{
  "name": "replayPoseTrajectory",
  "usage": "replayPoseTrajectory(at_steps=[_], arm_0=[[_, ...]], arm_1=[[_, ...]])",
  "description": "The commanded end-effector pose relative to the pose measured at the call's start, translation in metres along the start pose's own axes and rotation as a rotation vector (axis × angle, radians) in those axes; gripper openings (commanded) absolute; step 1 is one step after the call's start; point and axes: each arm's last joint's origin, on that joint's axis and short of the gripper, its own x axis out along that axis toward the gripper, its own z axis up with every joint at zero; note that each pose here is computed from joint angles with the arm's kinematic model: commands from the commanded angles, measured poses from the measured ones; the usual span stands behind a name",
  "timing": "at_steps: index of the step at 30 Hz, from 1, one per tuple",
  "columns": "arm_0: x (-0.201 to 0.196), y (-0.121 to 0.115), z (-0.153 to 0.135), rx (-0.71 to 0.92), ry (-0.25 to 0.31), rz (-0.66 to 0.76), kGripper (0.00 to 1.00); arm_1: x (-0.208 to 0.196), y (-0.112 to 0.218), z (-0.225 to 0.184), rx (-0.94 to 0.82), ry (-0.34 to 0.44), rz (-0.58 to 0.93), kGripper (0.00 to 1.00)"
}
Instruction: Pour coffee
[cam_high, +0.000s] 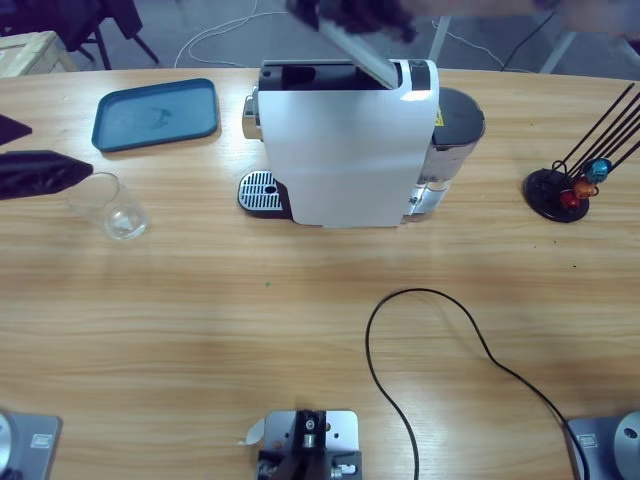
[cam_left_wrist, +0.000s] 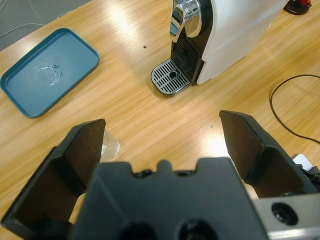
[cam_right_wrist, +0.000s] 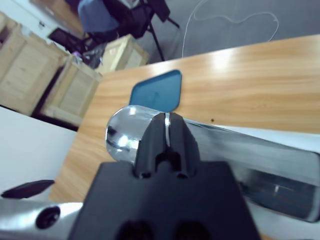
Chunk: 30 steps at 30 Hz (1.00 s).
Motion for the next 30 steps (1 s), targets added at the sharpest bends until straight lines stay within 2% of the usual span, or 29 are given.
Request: replayPoseTrajectory(at_steps=[1,8,17,30], arm_0=[[0.004,0.001,-0.007,-0.009,0.038,0.002,0.996],[0.005,0.001,-0.006,-0.008,0.04,0.004,0.996],[0.007,0.001,-0.005,-0.017,0.044,0.019,0.996],[0.005,0.002,-0.008,-0.026,0.038,0.03,0.996]], arm_1=[[0.061,-0.021,-0.071,-0.098,0.23,-0.075,0.0],[0.078,-0.04,-0.106,-0.152,0.42,-0.219,0.0],[0.091,-0.053,-0.125,-0.182,0.514,-0.314,0.0],[0.092,-0.057,-0.133,-0.194,0.561,-0.345,0.0]])
